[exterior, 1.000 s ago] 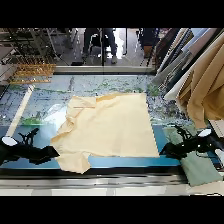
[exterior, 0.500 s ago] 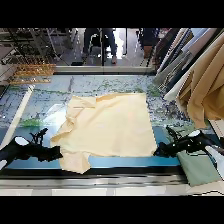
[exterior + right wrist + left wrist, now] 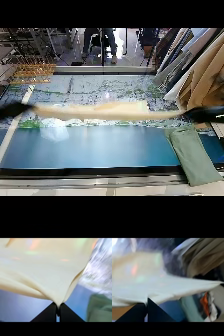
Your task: Fold the clothes and pants, and hang the long-sleeved shirts on hangers.
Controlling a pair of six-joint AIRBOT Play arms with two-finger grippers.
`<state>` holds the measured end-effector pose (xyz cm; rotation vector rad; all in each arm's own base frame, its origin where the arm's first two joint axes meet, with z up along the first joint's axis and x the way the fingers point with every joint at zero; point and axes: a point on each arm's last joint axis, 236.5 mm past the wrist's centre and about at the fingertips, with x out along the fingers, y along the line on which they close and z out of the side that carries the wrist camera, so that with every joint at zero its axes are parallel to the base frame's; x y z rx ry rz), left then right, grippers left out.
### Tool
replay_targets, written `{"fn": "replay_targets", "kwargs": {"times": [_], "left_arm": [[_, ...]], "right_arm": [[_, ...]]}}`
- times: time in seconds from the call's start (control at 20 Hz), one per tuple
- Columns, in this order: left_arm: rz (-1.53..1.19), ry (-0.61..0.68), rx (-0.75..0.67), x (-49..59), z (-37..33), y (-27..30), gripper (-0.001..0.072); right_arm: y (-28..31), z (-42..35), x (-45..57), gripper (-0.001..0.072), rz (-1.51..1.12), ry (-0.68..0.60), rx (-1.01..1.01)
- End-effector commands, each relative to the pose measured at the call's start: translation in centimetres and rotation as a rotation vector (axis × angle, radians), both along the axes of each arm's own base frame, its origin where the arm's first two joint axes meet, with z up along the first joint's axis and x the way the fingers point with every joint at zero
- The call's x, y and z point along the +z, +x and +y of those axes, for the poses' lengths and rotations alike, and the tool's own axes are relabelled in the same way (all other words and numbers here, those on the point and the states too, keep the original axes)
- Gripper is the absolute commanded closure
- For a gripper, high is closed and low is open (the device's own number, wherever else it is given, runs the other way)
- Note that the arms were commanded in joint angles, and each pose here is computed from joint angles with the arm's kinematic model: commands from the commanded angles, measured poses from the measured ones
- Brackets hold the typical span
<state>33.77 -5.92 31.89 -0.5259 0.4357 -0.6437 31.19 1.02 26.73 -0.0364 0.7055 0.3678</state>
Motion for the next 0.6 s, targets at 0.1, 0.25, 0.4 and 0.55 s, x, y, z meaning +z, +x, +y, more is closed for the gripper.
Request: {"fn": "replay_targets", "kwargs": {"times": [0.1,0.25,0.4,0.55], "left_arm": [[-0.997,-0.382,-0.185,32.5,-5.4,-20.9,0.0703],[-1.164,-0.296,-0.252,33.9,-8.2,-25.9,0.0703],[-1.020,0.021,-0.003,30.0,-7.1,-18.3,0.0703],[-0.663,0.241,0.270,22.6,0.1,-9.6,0.0703]], "right_arm": [[-19.0,4.3,30.8,0.0697,-1.062,-0.328,-0.241],[-23.9,7.2,34.3,0.0697,-1.223,-0.335,-0.203],[-20.3,7.4,32.4,0.0696,-1.118,-0.272,-0.135],[-12.0,7.0,26.6,0.0697,-0.852,-0.103,-0.016]]}}
